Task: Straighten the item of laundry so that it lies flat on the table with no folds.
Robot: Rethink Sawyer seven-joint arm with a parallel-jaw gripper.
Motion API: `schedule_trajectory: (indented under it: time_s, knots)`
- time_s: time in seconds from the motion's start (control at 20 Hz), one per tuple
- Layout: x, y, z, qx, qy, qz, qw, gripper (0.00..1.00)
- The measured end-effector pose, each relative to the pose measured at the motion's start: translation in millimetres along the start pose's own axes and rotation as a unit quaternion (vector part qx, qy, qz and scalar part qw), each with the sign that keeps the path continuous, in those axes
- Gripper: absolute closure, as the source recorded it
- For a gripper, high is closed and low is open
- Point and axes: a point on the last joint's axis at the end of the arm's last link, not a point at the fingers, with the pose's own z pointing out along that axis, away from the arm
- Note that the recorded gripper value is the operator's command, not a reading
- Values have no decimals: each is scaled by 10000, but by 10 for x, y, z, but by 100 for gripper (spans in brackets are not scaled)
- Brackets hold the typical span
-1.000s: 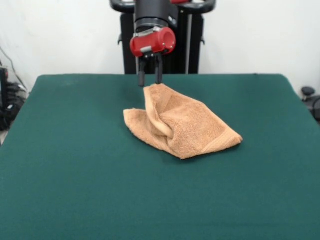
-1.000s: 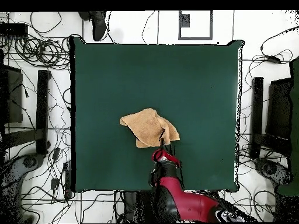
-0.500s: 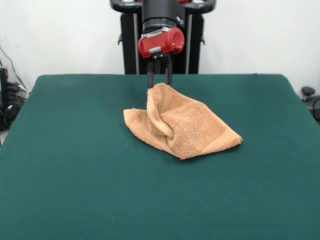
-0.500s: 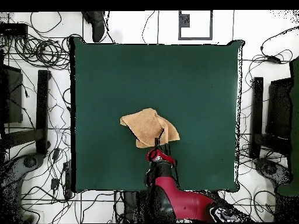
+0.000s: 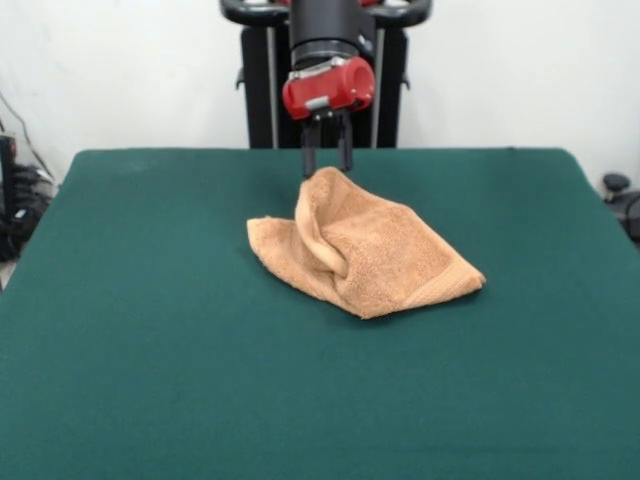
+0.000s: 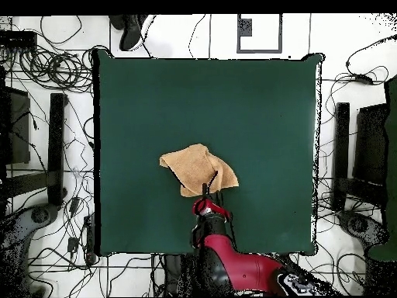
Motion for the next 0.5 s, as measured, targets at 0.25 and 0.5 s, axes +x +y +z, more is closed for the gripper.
schedule_trajectory:
  time_s: [0.25, 0.5]
  knots:
    - [85, 20, 26, -76, 118, 27, 9999, 0]
    - [-38, 53, -43, -121, 49, 103, 9999, 0]
